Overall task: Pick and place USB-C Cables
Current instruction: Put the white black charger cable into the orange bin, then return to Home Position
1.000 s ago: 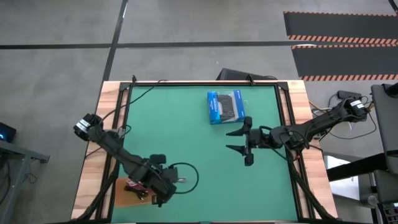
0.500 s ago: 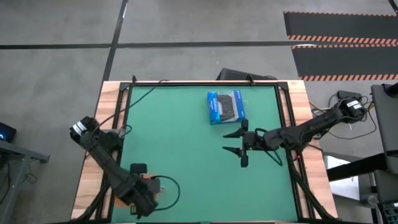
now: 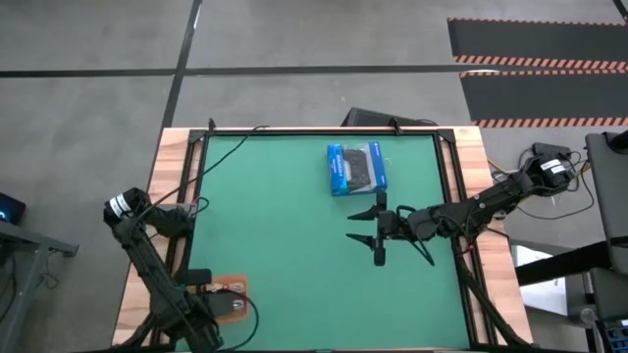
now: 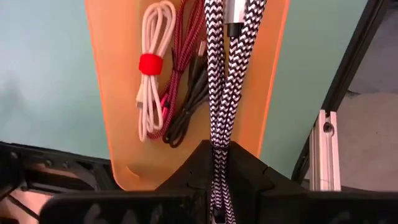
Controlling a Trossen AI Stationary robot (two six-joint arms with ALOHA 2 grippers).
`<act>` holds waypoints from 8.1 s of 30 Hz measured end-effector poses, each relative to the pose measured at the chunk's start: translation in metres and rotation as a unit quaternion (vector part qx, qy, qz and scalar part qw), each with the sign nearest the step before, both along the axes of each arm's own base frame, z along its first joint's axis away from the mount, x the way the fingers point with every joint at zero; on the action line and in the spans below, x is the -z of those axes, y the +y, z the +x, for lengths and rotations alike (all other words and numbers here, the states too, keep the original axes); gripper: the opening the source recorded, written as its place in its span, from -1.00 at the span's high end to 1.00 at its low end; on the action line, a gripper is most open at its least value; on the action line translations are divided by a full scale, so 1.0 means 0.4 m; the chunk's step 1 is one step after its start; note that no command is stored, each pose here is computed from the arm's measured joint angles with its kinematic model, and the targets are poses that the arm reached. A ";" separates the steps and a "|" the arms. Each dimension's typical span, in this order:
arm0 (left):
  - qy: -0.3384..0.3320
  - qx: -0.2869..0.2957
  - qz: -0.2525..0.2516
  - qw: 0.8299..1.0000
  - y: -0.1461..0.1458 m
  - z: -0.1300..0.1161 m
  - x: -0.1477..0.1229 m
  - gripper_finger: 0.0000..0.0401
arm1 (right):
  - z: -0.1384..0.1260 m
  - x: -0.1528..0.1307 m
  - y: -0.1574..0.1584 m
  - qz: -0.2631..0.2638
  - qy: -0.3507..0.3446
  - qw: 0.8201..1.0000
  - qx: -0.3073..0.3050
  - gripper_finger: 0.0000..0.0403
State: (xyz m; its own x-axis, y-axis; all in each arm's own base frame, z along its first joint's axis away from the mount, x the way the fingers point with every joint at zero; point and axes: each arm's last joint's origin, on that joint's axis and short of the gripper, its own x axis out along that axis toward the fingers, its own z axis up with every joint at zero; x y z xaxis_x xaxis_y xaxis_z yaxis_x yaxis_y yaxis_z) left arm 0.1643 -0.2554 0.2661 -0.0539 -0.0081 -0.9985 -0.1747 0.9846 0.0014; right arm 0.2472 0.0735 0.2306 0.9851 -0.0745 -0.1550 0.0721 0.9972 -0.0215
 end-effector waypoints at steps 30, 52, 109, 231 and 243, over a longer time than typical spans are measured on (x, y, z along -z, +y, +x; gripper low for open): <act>-0.019 -0.011 -0.032 0.999 0.003 -0.008 0.169 0.92 | -0.001 0.000 -0.002 -0.002 0.002 1.000 0.009 -0.03; -0.019 0.007 -0.046 0.999 0.000 -0.010 0.182 0.92 | -0.001 0.001 -0.001 -0.002 0.002 1.000 0.008 -0.03; -0.516 0.244 0.147 0.808 0.401 0.102 -0.036 0.98 | -0.002 -0.036 -0.079 -0.107 -0.016 0.994 -0.003 0.42; -0.736 0.016 0.094 0.671 0.645 -0.162 0.241 0.97 | -0.374 0.125 -0.196 -0.053 -0.147 0.986 -0.050 0.96; -0.735 0.016 0.094 0.671 0.645 -0.162 0.241 0.97 | -0.374 0.125 -0.196 -0.053 -0.147 0.987 -0.050 0.96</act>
